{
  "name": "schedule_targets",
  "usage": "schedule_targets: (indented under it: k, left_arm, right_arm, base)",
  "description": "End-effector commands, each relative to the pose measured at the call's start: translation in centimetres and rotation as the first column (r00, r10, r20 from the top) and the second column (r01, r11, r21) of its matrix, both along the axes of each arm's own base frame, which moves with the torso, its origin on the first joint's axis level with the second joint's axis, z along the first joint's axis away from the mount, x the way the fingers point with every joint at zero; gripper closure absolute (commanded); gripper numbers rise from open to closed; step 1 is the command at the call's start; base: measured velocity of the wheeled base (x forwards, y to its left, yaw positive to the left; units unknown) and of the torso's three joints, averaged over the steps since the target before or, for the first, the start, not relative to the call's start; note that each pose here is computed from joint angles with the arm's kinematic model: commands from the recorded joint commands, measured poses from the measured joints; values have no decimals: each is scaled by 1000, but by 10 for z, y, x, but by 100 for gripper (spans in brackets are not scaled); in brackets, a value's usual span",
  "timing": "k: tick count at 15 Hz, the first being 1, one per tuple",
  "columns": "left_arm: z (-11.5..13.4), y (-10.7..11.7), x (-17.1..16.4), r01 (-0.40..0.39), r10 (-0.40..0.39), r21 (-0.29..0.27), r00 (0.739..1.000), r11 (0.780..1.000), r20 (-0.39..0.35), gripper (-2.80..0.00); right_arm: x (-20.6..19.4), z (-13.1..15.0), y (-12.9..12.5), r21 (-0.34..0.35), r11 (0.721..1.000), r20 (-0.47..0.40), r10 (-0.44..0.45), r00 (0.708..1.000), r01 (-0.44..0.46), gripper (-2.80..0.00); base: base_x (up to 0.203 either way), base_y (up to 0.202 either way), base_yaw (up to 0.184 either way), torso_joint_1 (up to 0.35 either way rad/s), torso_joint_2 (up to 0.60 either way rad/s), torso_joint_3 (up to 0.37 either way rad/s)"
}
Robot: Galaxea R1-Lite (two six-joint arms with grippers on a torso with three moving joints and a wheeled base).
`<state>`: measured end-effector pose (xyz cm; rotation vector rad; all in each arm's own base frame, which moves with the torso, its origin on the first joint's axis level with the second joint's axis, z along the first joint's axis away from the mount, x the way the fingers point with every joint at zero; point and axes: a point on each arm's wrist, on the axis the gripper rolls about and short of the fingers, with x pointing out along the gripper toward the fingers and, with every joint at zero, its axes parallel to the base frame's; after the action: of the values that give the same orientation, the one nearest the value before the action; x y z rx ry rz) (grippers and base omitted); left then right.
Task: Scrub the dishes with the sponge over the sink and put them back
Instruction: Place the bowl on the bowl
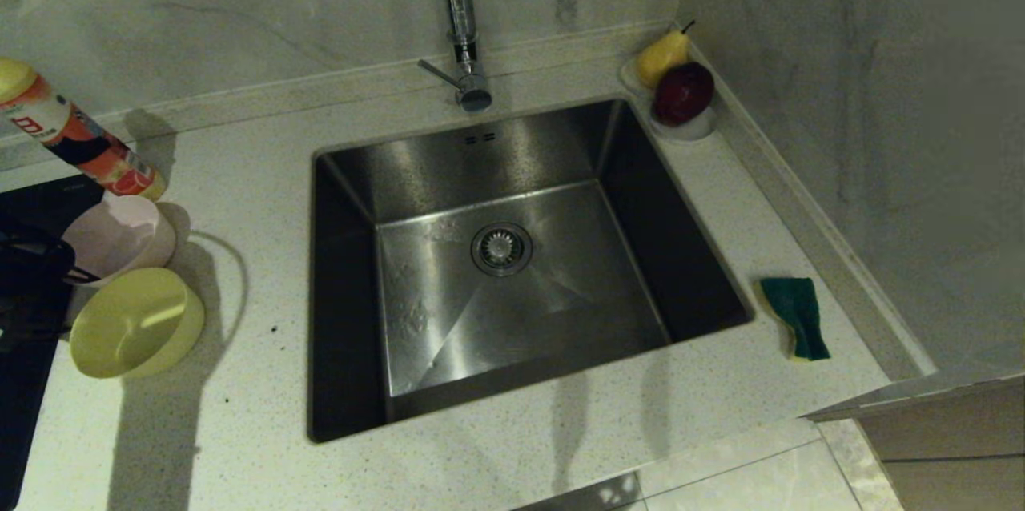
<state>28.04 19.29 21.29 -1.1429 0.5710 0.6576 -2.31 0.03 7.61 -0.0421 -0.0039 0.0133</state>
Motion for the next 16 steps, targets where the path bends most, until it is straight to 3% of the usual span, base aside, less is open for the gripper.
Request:
schedule_targets:
  k: [1,4,9,13,16]
  left_arm:
    - [4,0,0,-4,4,2,1000,1000,11,0]
    - [13,2,2,-10,10,27,999,1000,34,0]
    - [51,6,-12,-56,43,105,991,993,128,0]
    - [82,-5,-30,-71,37,159,978,985,205,0]
    - [93,-21,-48,-44,20,132,983,990,181,0]
  right_arm:
    - [0,0,0,-1,1000,1,0,1000,0,0]
    - [0,0,0,-1,1000,-1,1,1000,-1,0]
    - [0,0,0,-1,1000,-1,2,1000,-2,0]
    - [0,0,0,-1,1000,1,2,1000,-2,0]
    - [0,0,0,-1,1000,-1,2,1000,-2,0]
  base:
    - [0,0,0,0,0,0]
    - [0,0,0,0,0,0]
    - [0,0,0,0,0,0]
    - [0,0,0,0,0,0]
    - [0,0,0,0,0,0]
